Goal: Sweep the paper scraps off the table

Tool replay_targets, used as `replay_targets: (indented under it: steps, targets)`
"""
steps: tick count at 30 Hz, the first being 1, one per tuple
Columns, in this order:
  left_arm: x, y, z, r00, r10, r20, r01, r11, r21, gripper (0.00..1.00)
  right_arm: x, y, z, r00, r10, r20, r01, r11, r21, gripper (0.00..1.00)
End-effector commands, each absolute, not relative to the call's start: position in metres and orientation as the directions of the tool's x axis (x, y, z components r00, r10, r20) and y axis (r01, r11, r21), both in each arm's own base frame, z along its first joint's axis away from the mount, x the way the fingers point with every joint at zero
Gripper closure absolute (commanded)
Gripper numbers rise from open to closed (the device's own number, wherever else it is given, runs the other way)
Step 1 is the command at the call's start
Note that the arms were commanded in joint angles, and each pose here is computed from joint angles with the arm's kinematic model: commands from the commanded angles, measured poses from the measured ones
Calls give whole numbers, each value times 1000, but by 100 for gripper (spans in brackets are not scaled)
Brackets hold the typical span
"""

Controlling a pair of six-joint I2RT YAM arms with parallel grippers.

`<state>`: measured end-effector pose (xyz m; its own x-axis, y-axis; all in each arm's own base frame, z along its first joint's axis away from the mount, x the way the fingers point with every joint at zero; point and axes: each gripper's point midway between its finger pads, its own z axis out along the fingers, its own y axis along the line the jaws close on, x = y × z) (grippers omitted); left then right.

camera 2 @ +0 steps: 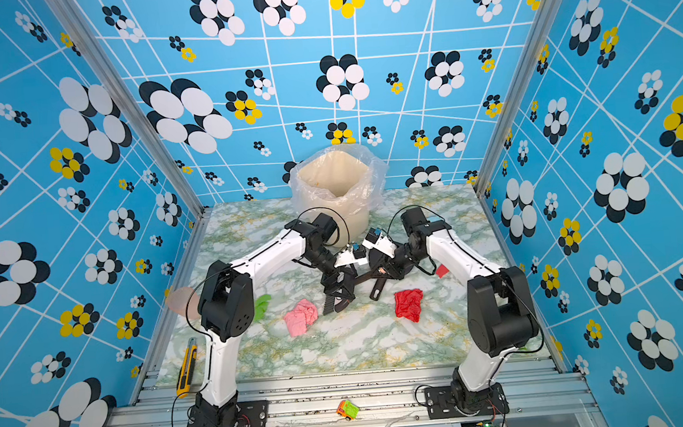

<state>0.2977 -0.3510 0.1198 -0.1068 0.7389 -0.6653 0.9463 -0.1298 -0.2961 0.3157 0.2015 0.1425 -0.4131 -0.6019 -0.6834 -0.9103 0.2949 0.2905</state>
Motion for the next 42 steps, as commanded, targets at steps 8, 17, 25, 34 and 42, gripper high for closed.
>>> replay_targets:
  steps: [8,17,25,34,42]
  targets:
    - [312,-356,155,-65,666,-743,983,-88,-164,1,311,192,128,-490,-579,-652,-871,336,357,100]
    - [330,-342,143,-82,642,-762,995,95,-28,1,331,187,149,-620,-459,-636,-781,434,449,100]
    - [334,-325,162,-83,593,-801,965,248,83,1,347,176,164,-769,-348,-536,-620,611,493,100]
    - [338,-320,172,-181,514,-838,927,374,29,1,355,159,175,-873,-236,-426,-441,755,486,100]
    - [346,-318,177,-296,462,-836,882,469,-53,1,354,141,186,-904,-186,-386,-352,836,421,100]
